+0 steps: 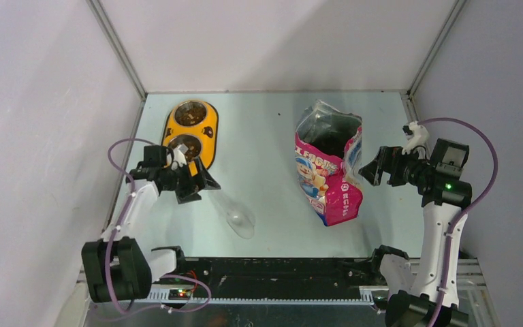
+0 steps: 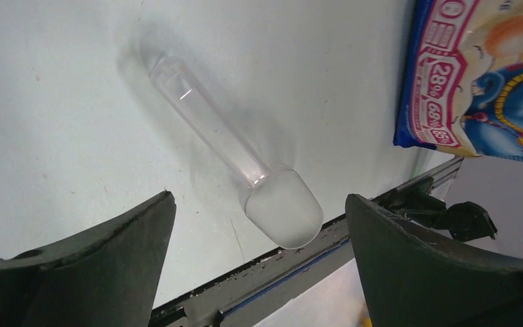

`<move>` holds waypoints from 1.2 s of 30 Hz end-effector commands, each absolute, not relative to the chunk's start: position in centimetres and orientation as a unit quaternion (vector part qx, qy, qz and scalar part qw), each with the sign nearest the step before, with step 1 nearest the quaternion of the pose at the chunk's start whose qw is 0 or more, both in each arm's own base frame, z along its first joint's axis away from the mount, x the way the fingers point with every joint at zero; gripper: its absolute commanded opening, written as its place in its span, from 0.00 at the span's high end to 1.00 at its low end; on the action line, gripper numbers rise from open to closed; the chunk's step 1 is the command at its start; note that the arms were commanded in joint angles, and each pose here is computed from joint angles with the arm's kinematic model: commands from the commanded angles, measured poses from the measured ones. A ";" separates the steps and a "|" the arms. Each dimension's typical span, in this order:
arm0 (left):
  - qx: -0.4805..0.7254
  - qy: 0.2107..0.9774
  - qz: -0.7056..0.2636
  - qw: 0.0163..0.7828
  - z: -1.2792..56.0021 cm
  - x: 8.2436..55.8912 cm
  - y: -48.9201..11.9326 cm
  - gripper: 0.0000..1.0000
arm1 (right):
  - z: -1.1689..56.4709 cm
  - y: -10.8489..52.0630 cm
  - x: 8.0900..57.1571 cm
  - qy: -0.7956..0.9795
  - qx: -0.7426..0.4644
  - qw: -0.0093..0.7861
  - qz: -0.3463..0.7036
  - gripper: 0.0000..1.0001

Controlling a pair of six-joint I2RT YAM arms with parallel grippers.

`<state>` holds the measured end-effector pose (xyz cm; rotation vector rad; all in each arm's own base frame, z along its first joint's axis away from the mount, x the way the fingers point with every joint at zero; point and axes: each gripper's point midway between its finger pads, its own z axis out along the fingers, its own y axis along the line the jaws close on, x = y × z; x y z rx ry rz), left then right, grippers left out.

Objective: Serve the pet food

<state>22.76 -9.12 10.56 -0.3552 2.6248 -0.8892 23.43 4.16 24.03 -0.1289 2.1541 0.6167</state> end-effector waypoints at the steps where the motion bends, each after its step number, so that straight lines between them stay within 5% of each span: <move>1: -0.073 0.908 -0.336 0.239 15.2 23.6 -9.6 0.00 | 25.4 4.3 23.5 0.850 -0.071 0.462 0.241 0.00; 19: 0.091 0.873 -0.310 0.366 22.7 21.3 -10.0 0.00 | 36.3 4.9 22.4 0.812 -0.094 0.539 0.206 0.00; 27: 0.207 0.880 -0.205 0.374 24.1 20.7 -8.1 0.00 | 39.6 9.4 22.6 0.782 -0.235 0.532 0.225 0.14; 36: 0.223 0.823 -0.308 0.422 29.3 19.9 -11.7 0.02 | 37.1 13.8 23.1 0.769 -0.375 0.478 0.197 0.28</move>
